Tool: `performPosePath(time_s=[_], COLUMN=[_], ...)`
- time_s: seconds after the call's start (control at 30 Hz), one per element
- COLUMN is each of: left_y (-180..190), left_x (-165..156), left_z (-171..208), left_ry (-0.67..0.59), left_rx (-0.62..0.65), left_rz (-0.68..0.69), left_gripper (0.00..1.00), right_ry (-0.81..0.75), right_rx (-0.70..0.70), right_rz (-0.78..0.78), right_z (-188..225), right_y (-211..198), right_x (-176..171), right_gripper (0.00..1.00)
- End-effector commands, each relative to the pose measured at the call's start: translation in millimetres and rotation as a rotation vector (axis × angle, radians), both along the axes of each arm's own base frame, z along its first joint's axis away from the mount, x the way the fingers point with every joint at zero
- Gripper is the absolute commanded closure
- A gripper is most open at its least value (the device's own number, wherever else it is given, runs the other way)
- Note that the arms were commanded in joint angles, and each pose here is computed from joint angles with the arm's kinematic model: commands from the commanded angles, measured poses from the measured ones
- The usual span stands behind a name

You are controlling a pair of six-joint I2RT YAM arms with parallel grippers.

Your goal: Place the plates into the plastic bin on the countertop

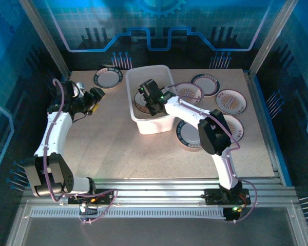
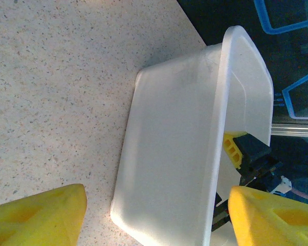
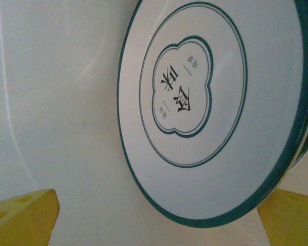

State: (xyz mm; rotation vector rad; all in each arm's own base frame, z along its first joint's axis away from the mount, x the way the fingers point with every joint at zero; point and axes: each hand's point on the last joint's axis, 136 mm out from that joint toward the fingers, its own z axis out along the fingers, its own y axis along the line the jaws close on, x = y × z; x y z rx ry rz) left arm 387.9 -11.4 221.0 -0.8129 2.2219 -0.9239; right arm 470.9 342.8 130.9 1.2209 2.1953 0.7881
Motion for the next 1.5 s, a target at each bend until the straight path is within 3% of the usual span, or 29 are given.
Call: performPosePath(time_s=[0.0, 0.5, 0.87, 1.13, 1.3, 1.47], left_y=[-2, -2, -1, -1, -1, 4], left_x=[-3, -1, 3, 6, 8, 14], left_z=[0, -4, -15, -22, -21, -14], left_ry=[0.008, 0.023, 0.055, 0.073, 0.071, 0.057], left_rx=[0.004, 0.009, 0.001, -0.004, 0.000, 0.026], left_rz=[-0.005, -0.011, -0.004, -0.006, -0.005, 0.004], left_gripper=[0.26, 0.26, 0.26, 0.26, 0.26, 0.26], right_ry=[-0.010, 0.080, 0.208, 0.254, 0.152, -0.059], right_rx=[-0.028, -0.094, -0.253, -0.273, -0.263, -0.268], right_rz=[-0.003, -0.005, 0.010, 0.049, 0.070, 0.165], right_z=[7, -15, -19, -35, -15, 46], right_y=[-9, -5, -23, -24, -18, -6], right_x=[5, 20, 7, 5, 19, 36], right_gripper=[0.00, 0.00, 0.00, 0.01, 0.00, 0.00])
